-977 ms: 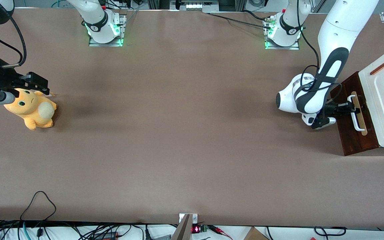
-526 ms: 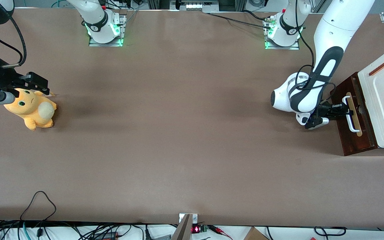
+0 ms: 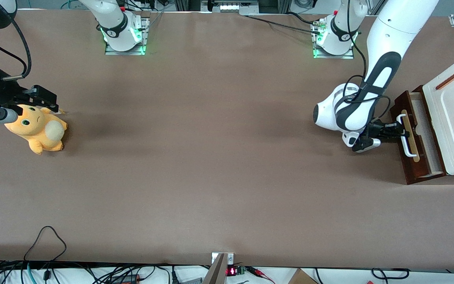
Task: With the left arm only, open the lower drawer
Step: 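Pull the handle with the left gripper, sliding the drawer out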
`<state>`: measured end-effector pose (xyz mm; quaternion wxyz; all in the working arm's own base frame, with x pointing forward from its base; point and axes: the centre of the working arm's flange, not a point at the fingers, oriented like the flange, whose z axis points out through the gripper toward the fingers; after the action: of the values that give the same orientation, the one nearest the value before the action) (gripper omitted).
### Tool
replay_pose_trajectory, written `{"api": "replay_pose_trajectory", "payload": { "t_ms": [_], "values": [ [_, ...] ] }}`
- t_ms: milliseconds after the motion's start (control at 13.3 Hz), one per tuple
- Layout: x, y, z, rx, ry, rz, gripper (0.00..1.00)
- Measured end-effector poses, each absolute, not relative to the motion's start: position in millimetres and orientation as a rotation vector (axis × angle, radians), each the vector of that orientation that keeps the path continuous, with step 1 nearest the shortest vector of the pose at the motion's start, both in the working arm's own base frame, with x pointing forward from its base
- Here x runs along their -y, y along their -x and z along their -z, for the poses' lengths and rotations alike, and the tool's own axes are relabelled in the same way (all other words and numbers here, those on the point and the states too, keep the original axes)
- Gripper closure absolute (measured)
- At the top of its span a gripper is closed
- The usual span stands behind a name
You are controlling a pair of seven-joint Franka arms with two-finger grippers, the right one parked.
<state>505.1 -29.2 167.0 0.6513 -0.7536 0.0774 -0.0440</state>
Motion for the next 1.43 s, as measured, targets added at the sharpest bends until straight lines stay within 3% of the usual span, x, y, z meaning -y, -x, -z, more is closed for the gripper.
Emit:
{"api": "replay_pose_trajectory", "payload": {
  "t_ms": [1203, 1353, 1429],
  "values": [
    [71, -504, -174, -0.210, 1.761, 0.121, 0.81],
    [91, -511, -178, -0.280, 1.784, 0.134, 0.69],
    [101, -514, -183, -0.296, 1.792, 0.146, 0.56]
  ]
}}
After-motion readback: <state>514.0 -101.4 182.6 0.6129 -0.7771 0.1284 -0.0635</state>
